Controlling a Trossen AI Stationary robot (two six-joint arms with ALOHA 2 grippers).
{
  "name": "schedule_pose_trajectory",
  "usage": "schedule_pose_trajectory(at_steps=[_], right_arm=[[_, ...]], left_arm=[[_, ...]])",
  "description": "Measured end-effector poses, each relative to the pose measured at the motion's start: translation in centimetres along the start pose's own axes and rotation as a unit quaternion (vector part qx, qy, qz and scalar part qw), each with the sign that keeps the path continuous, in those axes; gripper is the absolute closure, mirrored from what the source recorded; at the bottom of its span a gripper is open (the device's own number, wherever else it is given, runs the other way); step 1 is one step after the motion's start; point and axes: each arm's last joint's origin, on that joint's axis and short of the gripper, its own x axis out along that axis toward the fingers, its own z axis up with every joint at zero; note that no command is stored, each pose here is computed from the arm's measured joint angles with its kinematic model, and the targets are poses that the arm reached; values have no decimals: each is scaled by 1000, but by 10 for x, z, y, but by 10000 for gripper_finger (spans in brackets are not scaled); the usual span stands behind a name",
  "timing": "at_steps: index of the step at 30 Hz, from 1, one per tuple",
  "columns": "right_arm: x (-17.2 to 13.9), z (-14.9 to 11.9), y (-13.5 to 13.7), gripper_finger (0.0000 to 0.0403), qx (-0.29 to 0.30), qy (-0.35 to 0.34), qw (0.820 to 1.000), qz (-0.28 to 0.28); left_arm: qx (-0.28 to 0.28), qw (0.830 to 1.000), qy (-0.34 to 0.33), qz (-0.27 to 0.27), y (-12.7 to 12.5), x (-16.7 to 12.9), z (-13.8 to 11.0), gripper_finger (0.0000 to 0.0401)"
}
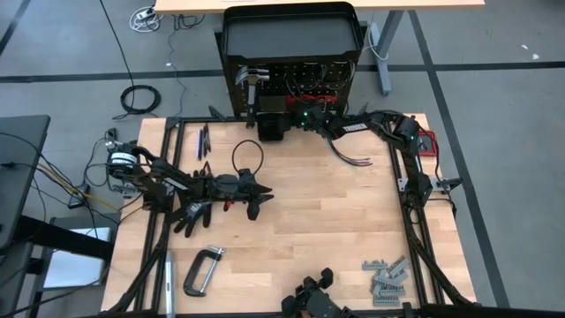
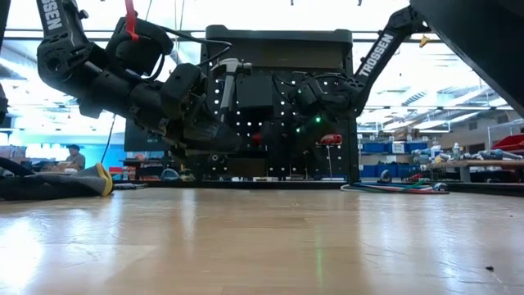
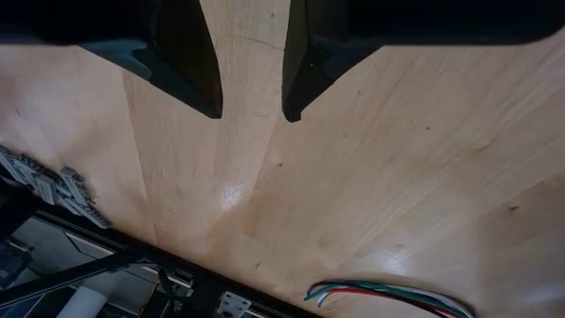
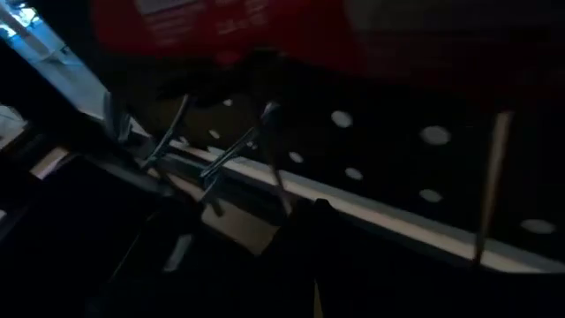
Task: Hang tools onto peg board
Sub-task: Hang the red allen wrench on the peg board, then put the gray terminal block into the black bin
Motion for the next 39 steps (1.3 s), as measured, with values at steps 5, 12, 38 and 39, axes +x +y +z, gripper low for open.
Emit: schedule_pose_trajectory(at_steps=[5, 12, 38, 39], right_arm=[[0, 0, -1, 398, -3, -5, 1000, -14], [-1, -1, -3, 398, 14, -34, 996, -84], [-21, -6, 11, 398, -47, 58, 993, -94], [-27, -6, 13, 398, -54, 65, 990, -110]], left_arm=[[0, 1000, 0, 0, 0, 0, 0, 276], [0, 1000, 0, 0, 0, 0, 0, 276], [0, 1000, -1, 2, 0, 0, 0, 276], [0, 1000, -2, 2, 0, 0, 0, 276]])
